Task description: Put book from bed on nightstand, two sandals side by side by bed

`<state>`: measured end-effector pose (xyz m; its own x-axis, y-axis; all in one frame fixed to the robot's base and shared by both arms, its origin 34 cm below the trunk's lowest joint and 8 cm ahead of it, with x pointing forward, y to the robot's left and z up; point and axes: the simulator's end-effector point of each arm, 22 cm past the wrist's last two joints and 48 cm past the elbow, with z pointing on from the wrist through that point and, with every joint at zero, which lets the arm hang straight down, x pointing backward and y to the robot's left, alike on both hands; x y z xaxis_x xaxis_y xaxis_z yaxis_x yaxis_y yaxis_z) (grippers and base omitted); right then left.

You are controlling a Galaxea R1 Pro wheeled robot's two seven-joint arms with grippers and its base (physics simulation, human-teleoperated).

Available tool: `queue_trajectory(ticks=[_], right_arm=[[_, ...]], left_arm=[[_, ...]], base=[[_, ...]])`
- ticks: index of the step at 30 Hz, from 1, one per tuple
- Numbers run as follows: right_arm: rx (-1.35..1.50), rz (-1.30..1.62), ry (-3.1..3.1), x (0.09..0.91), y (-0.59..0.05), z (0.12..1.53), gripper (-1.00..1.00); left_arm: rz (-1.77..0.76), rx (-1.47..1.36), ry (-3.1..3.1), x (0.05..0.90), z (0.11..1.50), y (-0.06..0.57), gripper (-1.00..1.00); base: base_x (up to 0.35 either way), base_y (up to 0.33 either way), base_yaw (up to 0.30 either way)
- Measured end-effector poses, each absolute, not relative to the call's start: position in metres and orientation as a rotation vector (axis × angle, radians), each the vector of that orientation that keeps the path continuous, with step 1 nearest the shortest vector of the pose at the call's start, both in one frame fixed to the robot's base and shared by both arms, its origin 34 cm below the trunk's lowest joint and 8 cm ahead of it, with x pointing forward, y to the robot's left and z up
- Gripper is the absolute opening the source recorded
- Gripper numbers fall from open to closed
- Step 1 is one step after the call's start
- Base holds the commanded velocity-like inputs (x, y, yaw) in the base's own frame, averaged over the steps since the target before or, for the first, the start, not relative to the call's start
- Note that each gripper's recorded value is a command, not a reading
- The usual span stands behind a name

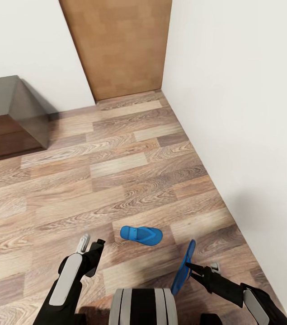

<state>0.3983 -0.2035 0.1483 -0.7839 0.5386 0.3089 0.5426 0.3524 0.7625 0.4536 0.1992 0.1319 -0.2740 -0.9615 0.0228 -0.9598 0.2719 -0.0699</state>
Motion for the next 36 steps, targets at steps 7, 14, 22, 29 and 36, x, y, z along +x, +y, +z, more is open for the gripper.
queue_trajectory(ticks=[7,14,22,29,36], right_arm=[[-1.043,-1.439,-2.566,0.391,-0.204,0.141,-1.00],[-1.042,-1.440,-2.565,0.391,-0.203,0.142,-1.00],[-1.041,-1.438,-2.576,0.393,-0.208,0.142,-1.00],[-1.059,-1.636,-2.514,0.412,-0.203,0.166,-1.00],[-1.069,-1.720,-2.476,0.417,-0.201,0.177,-1.00]], left_arm=[[-0.090,-1.889,2.499,0.446,0.124,0.199,1.00],[-0.090,-1.889,2.499,0.446,0.124,0.199,1.00],[-0.090,-1.889,2.499,0.446,0.124,0.199,1.00],[-0.090,-1.888,2.500,0.446,0.124,0.199,1.00],[-0.090,-1.887,2.500,0.446,0.124,0.199,1.00]], base=[[0.000,0.000,0.000],[0.000,0.000,0.000],[0.000,0.000,0.000],[0.000,0.000,0.000],[0.000,0.000,0.000]])
